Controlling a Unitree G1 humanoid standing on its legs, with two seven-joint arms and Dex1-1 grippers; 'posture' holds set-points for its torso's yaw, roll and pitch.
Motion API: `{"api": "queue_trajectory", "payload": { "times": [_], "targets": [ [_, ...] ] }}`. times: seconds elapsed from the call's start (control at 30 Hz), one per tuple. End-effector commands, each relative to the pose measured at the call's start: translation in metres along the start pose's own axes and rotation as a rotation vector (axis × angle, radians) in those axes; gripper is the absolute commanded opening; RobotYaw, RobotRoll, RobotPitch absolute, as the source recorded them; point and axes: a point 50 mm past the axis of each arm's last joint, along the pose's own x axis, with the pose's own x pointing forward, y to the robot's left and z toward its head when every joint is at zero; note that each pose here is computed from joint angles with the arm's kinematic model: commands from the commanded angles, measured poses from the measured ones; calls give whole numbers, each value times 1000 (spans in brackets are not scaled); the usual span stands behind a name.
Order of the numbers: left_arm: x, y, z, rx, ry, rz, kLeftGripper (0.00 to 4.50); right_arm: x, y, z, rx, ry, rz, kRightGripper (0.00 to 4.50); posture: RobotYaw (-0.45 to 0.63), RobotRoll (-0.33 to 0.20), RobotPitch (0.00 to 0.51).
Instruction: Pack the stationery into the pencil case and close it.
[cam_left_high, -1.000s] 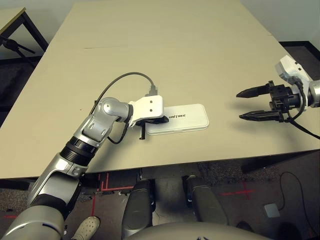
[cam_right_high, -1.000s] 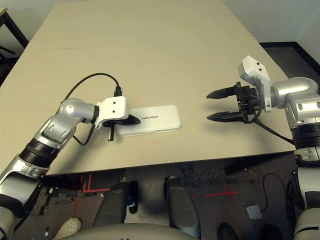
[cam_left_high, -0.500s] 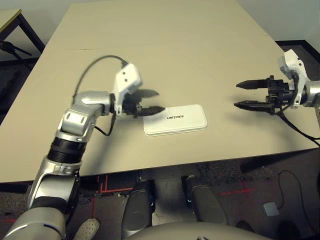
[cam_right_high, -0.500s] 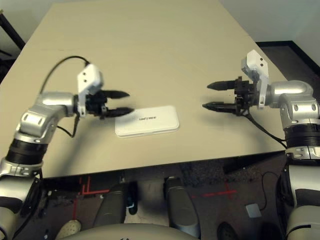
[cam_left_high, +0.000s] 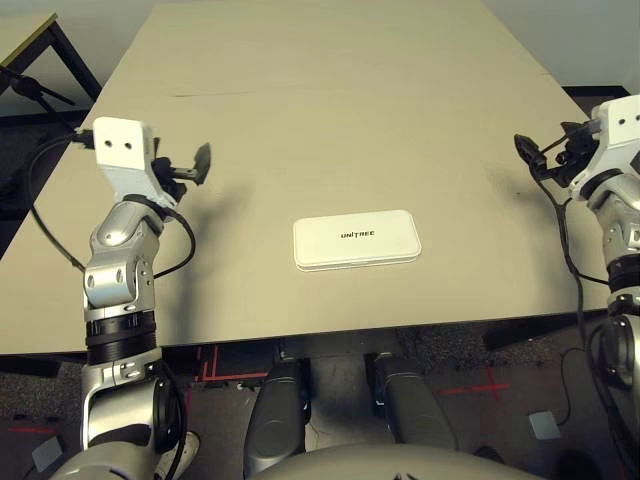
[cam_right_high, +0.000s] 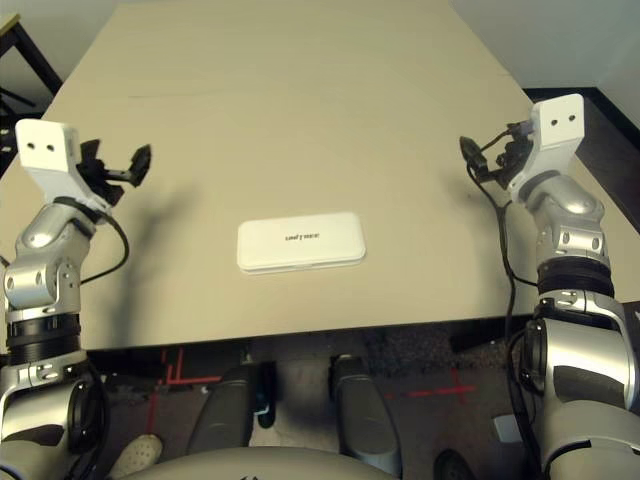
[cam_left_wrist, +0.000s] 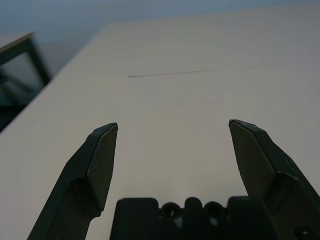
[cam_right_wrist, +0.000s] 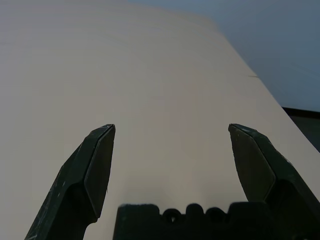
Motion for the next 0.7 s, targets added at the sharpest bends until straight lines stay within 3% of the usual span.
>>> {"api": "queue_trajectory", "payload": {
  "times": [0.03,0.27,0.7],
  "targets": [
    [-6,9,-8,7,-2,91,4473,-3,-6,-9,43,-4,-101,4500,-33,0,136],
    [-7,22,-19,-12,-20,218,4473,-4,-6,-24,127,17,-208,4500,-34,0,135],
    [-12,4,-22,14,-46,158,4473,-4,-5,-28,100,42,-162,4500,-37,0,136]
  ]
}}
